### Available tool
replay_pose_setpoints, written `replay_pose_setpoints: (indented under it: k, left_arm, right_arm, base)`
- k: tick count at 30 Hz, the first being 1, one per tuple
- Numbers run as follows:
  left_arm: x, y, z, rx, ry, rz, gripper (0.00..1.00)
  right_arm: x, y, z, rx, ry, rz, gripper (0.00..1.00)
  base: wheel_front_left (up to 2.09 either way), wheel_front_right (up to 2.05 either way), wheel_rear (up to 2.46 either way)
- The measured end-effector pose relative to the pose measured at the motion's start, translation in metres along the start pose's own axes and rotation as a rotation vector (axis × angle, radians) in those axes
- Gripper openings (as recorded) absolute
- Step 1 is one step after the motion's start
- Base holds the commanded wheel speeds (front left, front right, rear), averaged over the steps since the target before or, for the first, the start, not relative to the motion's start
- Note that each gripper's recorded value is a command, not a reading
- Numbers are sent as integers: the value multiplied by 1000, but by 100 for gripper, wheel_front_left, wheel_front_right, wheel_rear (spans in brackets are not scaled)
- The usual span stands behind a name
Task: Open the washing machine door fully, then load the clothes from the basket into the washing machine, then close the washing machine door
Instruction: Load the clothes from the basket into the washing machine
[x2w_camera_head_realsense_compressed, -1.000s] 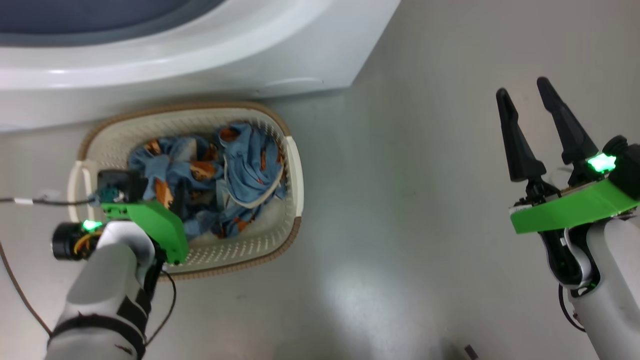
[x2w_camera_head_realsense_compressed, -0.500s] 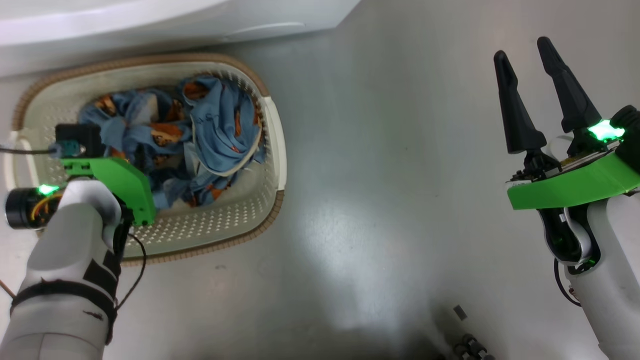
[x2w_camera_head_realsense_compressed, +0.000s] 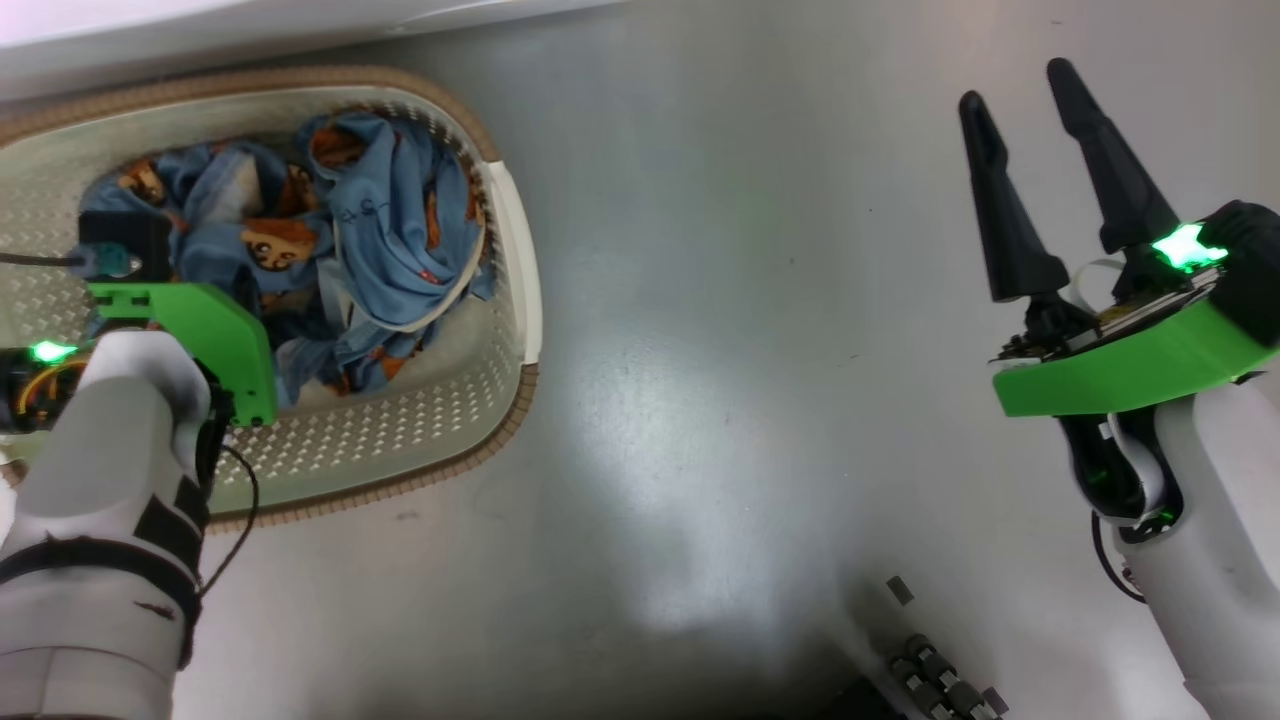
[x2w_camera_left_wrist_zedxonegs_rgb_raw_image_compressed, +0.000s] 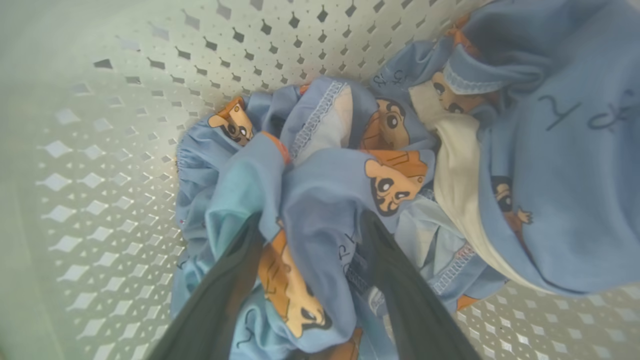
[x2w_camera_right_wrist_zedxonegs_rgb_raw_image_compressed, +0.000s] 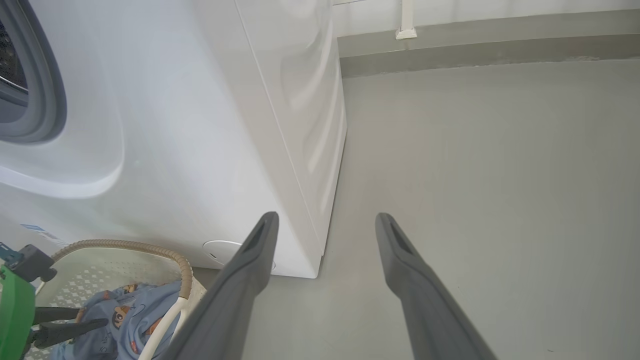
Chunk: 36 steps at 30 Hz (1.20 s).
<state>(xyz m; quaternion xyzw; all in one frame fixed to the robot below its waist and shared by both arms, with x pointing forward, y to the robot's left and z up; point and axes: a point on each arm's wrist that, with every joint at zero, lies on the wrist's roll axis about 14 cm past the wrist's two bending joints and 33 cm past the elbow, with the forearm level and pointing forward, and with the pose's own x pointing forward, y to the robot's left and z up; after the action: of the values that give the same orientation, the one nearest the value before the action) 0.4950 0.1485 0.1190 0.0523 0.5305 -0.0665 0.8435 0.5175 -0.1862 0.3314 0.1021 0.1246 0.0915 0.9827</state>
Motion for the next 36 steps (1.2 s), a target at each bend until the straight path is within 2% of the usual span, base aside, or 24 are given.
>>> replay_pose_setpoints:
  k: [4,5,7,8,17,24,36]
  left_arm:
    - [3,4,-3,22,21,11,100]
    - [4,5,-4,28,32,17,82]
    - [5,4,-6,34,45,16,18]
    - [6,3,-6,38,46,13,0]
    - [1,0,4,37,13,7,0]
    - [-21,3,23,-90,-105,20,0]
    - [-81,9,46,-204,-316,17,0]
  right_arm:
    - [0,5,-1,3,5,11,100]
    - [0,5,0,2,4,11,100]
    - [-1,4,-1,-1,6,10,100]
    - [-2,4,-1,-2,8,10,100]
    - [-3,7,5,-7,-1,17,100]
    - [-5,14,28,-12,-46,29,100]
    - [-29,26,65,-10,-111,30,100]
  base:
    - [0,0,0]
    - [0,0,0]
    - [0,0,0]
    - [0,0,0]
    - [0,0,0]
    - [0,0,0]
    - [0,0,0]
